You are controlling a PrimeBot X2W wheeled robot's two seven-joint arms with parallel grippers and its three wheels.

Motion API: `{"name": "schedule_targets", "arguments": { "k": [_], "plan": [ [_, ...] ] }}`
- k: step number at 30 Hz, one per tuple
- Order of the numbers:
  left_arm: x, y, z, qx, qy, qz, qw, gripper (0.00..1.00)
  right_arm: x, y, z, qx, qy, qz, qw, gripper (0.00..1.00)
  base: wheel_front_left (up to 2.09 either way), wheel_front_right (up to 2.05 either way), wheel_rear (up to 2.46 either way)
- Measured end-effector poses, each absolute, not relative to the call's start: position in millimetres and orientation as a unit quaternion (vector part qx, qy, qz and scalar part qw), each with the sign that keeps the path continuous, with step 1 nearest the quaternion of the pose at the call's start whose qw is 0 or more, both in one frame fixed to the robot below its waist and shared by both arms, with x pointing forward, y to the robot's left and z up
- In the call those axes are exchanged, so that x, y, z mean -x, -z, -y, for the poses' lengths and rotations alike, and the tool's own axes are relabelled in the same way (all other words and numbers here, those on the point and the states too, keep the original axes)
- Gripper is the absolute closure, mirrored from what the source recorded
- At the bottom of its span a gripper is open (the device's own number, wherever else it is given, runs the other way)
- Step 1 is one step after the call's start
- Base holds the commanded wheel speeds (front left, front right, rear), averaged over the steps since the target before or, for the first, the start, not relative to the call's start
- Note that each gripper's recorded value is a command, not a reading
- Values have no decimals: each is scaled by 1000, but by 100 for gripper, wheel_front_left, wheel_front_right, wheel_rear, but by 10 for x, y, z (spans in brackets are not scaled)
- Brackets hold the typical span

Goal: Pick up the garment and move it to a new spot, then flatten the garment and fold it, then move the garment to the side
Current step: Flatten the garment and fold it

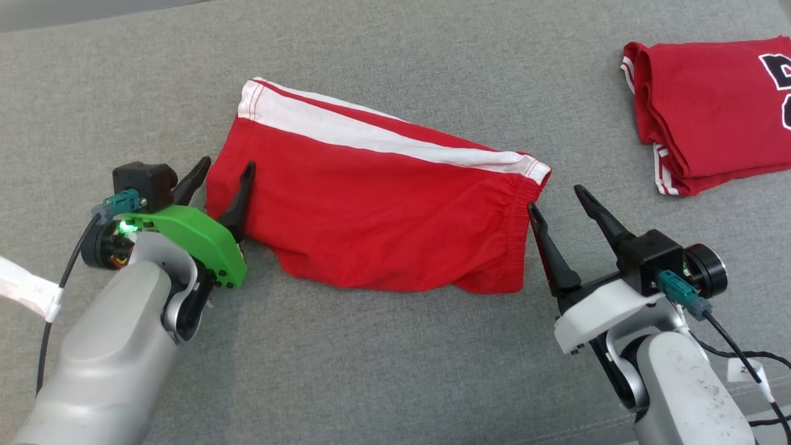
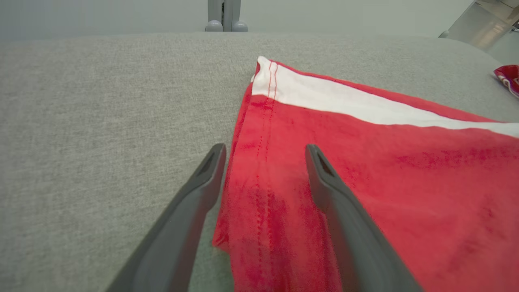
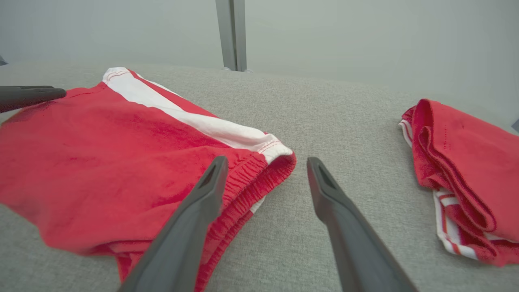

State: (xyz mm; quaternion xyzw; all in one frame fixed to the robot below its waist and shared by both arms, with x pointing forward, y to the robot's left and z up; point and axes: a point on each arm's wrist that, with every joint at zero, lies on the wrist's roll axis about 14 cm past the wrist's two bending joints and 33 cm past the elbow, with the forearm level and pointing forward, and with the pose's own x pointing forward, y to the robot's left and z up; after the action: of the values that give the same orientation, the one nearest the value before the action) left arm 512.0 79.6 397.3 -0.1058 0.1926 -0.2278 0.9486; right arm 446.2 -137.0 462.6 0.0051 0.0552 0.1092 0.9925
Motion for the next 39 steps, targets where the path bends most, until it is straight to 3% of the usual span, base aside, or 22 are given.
{"name": "schedule_targets", "arguments": {
  "k": [14,16,18,19,28,39],
  "plan": [
    [-4916,-3731,-800,137,218,-292,921,0,-4256,-4979,1626,5,-74,-30,997,0,0,0,0],
    [-4897,-3720,-754,137,225,-298,918,55,-4230,-4980,1647,3,-71,-30,997,0,0,0,0],
    [-4886,-3728,-727,138,229,-297,917,89,-4214,-4982,1662,1,-68,-30,997,0,0,0,0],
    [-4882,-3742,-715,140,230,-294,917,100,-4211,-4992,1668,0,-67,-28,997,0,0,0,0],
    [-4858,-3959,-831,174,205,-238,933,100,-4207,-5091,1677,-4,-63,-11,998,0,0,0,0],
    [-4339,-4006,-1101,236,142,-199,941,100,-4182,-5176,1615,-7,-68,1,998,0,0,0,0]
  ]
}}
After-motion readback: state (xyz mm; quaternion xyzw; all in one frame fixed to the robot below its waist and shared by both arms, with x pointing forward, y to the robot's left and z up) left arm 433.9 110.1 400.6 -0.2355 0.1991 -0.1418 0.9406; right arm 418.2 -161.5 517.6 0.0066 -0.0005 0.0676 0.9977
